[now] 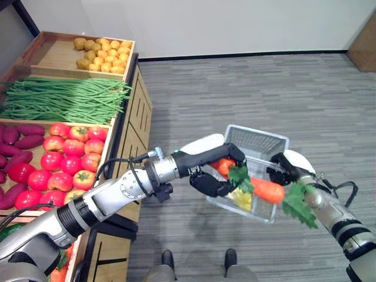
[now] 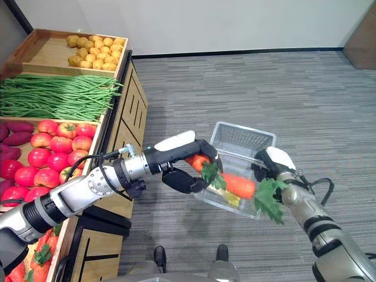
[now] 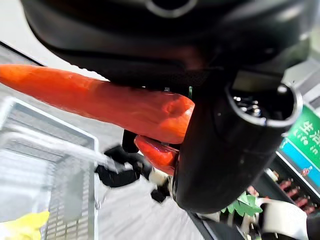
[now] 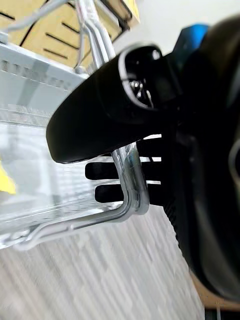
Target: Get the vegetables into the basket
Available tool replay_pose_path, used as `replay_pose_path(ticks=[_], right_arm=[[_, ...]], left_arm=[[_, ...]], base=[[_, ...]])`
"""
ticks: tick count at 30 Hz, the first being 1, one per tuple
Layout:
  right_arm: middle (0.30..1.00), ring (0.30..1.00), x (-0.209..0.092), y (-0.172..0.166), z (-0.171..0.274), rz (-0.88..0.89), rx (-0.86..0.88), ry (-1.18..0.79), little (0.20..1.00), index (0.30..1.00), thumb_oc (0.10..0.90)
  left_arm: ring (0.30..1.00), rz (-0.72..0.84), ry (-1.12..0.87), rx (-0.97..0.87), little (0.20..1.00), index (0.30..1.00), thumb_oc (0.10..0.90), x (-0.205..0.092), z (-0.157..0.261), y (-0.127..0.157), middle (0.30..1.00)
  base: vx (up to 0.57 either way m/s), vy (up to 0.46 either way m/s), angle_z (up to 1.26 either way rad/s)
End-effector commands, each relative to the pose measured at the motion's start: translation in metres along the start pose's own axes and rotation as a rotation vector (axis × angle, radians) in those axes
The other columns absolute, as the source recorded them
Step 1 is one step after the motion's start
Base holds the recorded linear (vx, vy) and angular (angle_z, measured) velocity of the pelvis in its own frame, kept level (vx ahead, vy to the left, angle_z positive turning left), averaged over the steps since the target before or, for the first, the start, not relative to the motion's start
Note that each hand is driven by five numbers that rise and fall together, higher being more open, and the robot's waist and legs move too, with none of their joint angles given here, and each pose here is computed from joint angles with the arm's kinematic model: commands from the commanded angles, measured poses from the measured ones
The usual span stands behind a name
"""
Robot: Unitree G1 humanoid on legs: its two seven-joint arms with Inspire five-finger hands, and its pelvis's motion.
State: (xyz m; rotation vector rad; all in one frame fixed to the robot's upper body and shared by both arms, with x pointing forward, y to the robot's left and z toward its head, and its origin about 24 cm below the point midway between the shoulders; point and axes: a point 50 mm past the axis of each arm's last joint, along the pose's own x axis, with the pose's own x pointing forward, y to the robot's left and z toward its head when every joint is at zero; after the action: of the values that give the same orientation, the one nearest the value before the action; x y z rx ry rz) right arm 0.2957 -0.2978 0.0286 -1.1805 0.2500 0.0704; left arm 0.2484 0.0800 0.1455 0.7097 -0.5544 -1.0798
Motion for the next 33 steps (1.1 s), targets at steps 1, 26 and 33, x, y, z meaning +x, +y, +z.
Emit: replay_pose_path(ticks=[1,26,33], right_arm=[[0.3,0.3,0.026,-0.093,0.066,-0.329,0.094,-0.249,0.3,0.3,0.4],[0.3,0.3,0.016,-0.065,0.153,-0.244,0.41,-0.581,0.3,0.3,0.4],[0.3,0.3,0.005,-0.069,0.172,-0.228,0.437,-0.686,0.3,0.3,0.4]], left_arm=[[0.3,0.036,-0.142,0.085,0.3,0.3,0.4,0.016,0.02,0.024,0.3],[0.3,0.101,0.165,-0.015,0.3,0.3,0.4,0.036,-0.055,-0.035,0.3],[0.3,0.101,0.298,0.045,0.3,0.3,0.4,0.028,-0.081,-0.043,0.3]], base=[[0.0,0.0,0.0],[0.0,-0.001,-0.01],[0.0,0.0,0.0]])
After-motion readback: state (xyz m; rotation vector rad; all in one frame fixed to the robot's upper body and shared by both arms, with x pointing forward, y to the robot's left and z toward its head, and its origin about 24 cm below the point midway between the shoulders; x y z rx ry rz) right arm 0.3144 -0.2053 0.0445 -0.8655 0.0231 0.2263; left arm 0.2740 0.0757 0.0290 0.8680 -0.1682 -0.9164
